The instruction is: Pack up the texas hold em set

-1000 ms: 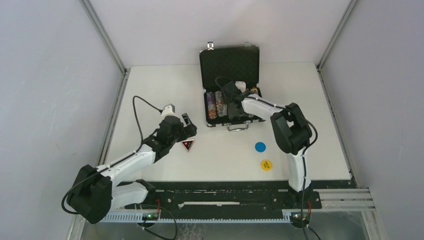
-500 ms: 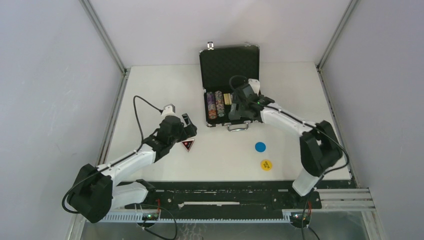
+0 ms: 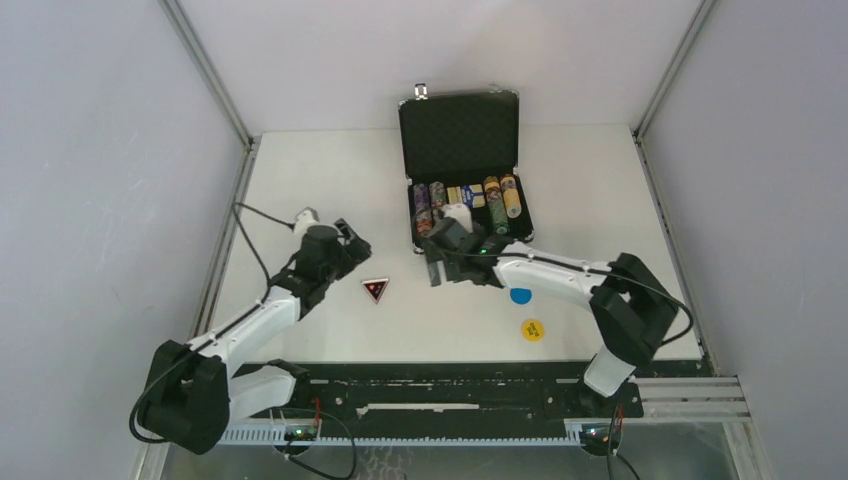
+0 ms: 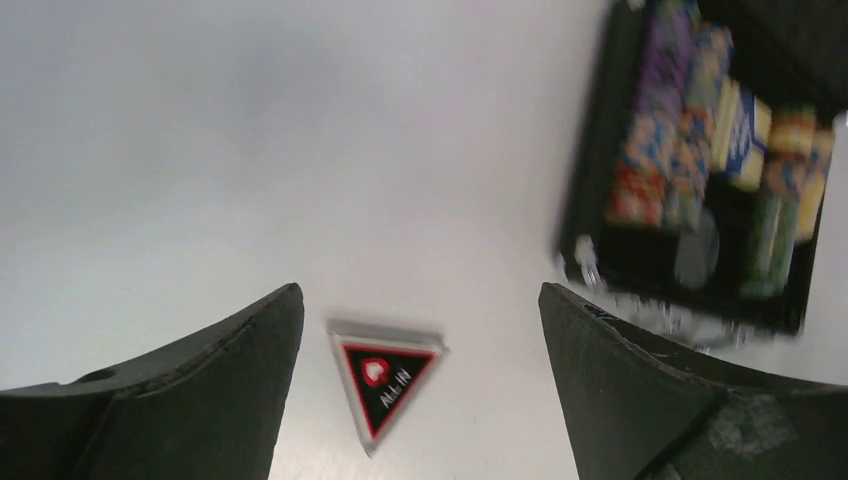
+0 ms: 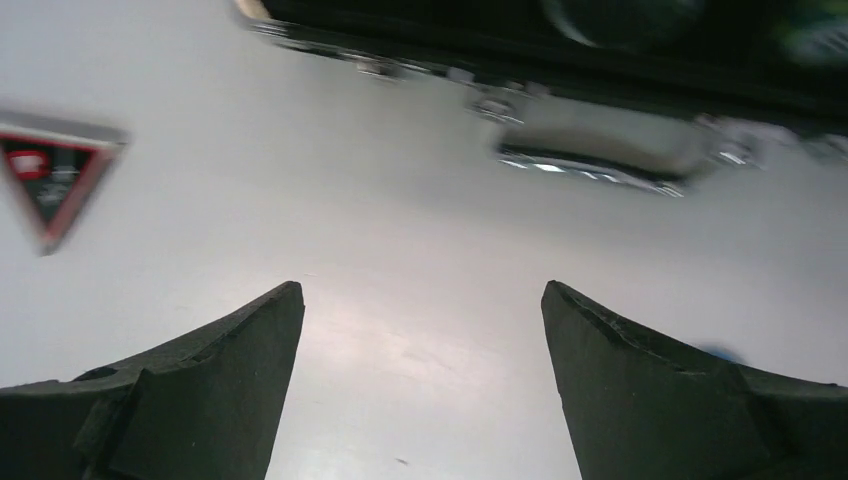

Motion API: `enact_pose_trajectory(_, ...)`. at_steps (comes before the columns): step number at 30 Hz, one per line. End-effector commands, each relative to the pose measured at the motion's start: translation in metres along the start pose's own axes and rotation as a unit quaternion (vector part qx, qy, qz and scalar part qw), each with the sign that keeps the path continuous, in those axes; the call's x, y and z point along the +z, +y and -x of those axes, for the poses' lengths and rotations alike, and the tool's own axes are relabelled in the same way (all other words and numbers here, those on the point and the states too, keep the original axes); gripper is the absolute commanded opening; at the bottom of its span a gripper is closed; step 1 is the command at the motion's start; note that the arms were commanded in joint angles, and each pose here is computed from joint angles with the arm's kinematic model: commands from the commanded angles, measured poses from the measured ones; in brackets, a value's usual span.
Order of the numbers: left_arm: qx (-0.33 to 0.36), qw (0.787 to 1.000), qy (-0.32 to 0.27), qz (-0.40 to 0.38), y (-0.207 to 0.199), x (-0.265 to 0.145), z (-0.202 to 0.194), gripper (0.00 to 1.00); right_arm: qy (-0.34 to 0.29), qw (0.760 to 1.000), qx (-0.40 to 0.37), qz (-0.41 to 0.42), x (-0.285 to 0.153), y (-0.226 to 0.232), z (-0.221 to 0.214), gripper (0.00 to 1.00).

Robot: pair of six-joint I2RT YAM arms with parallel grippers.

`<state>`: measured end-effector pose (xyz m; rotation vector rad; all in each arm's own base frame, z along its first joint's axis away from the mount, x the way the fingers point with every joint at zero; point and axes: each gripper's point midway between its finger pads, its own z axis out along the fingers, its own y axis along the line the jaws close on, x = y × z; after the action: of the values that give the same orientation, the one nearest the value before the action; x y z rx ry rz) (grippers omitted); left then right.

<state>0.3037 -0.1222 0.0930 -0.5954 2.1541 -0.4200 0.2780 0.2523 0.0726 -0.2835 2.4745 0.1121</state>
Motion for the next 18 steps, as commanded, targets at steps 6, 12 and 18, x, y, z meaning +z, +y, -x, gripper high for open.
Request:
enact_pose_trajectory(6, -0.175, 0.982, -0.006, 0.067, 0.071, 0.009, 0.013, 0.92, -0.053, 0.985, -0.123, 0.106, 0.012, 0.134, 0.047, 0.98)
enact_pose_trajectory(12, -0.214, 0.974, 0.004, 0.076, 0.089, 0.013, 0.008, 0.92, -0.042, 0.973, -0.178, 0.141, 0.03, 0.185, 0.037, 1.0)
enact_pose_trajectory(18, -0.23, 0.97, -0.007, 0.085, 0.1, 0.011, 0.009, 0.92, -0.027, 0.965, -0.19, 0.177, 0.042, 0.201, 0.023, 1.0)
